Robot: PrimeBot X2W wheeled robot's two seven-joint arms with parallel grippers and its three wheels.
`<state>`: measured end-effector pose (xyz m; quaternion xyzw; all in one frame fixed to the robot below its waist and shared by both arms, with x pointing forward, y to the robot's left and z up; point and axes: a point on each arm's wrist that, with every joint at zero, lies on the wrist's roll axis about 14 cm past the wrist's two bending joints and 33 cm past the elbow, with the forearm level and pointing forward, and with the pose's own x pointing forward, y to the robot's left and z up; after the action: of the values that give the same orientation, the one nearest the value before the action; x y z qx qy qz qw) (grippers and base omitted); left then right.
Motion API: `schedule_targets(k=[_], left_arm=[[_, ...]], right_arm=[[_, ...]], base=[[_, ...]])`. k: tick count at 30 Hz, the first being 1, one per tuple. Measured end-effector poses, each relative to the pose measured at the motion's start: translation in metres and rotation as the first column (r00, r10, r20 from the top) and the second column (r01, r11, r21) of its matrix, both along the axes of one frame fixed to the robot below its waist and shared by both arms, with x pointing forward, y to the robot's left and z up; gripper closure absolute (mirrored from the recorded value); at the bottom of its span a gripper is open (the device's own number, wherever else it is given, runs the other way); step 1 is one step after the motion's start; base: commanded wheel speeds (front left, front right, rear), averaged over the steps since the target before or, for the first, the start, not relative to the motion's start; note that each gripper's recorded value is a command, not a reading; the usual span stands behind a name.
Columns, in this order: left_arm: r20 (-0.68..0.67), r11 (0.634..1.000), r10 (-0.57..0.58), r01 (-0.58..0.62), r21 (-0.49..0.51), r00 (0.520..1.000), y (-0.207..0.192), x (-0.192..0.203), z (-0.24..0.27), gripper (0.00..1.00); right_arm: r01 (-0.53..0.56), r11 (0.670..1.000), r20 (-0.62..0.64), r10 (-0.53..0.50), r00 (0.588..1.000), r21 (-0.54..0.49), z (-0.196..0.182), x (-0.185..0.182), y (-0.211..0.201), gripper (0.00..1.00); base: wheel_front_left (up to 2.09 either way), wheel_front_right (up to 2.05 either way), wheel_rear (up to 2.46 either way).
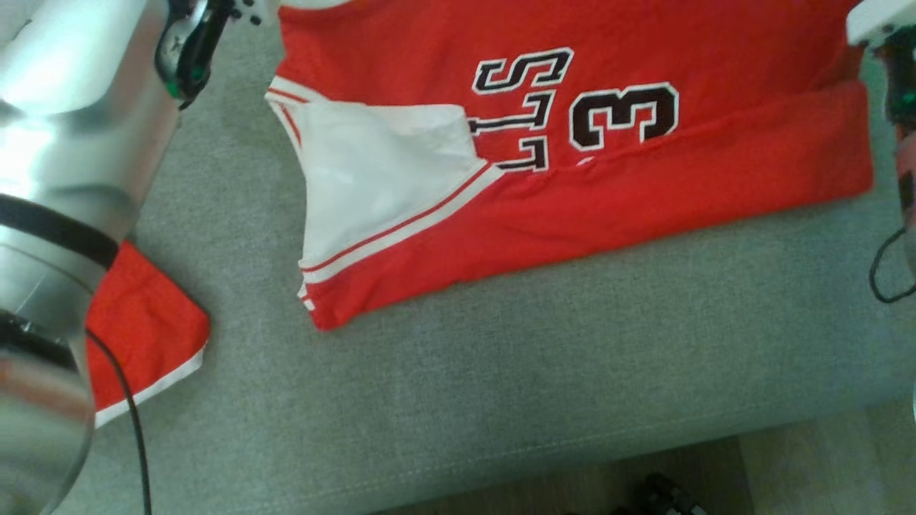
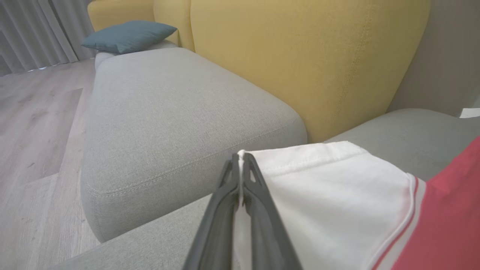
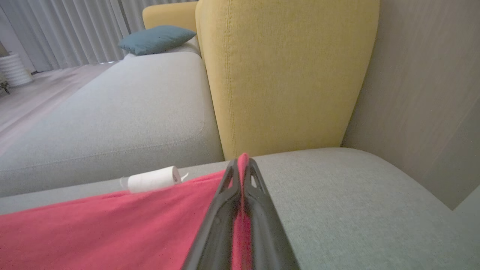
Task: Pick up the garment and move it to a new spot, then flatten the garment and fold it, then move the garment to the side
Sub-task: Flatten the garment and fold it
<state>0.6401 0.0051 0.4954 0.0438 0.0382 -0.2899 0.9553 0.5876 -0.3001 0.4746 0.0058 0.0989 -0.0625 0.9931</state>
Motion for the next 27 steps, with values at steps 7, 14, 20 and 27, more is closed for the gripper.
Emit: schedule_targets(k=[7, 14, 20, 27], left_arm=[[0.019, 1.000, -0.025, 0.025, -0.016, 1.000, -0.007, -0.011, 0.009, 1.00], [0.009, 0.997, -0.074, 0.074, -0.003, 0.997, -0.008, -0.041, 0.004, 1.00], [0.030, 0.988, -0.157, 0.157, 0.004, 0.987, -0.016, -0.082, 0.011, 1.00], [0.000, 0.977, -0.210, 0.210, 0.034, 0.978, -0.012, -0.138, 0.003, 1.00]], right_arm=[[-0.020, 0.999, -0.001, 0.020, 1.000, 0.034, 0.001, 0.003, 0.011, 1.00], [0.006, 0.998, -0.041, -0.004, 0.999, 0.057, -0.008, -0.022, 0.000, 1.00], [0.028, 0.998, -0.091, -0.023, 0.996, 0.052, -0.011, -0.047, -0.014, 1.00], [0.041, 0.999, -0.192, -0.039, 0.981, 0.007, -0.019, -0.076, -0.031, 1.00]], base=[[0.00, 0.00, 0.00], [0.00, 0.00, 0.00], [0.00, 0.00, 0.00], [0.00, 0.00, 0.00]])
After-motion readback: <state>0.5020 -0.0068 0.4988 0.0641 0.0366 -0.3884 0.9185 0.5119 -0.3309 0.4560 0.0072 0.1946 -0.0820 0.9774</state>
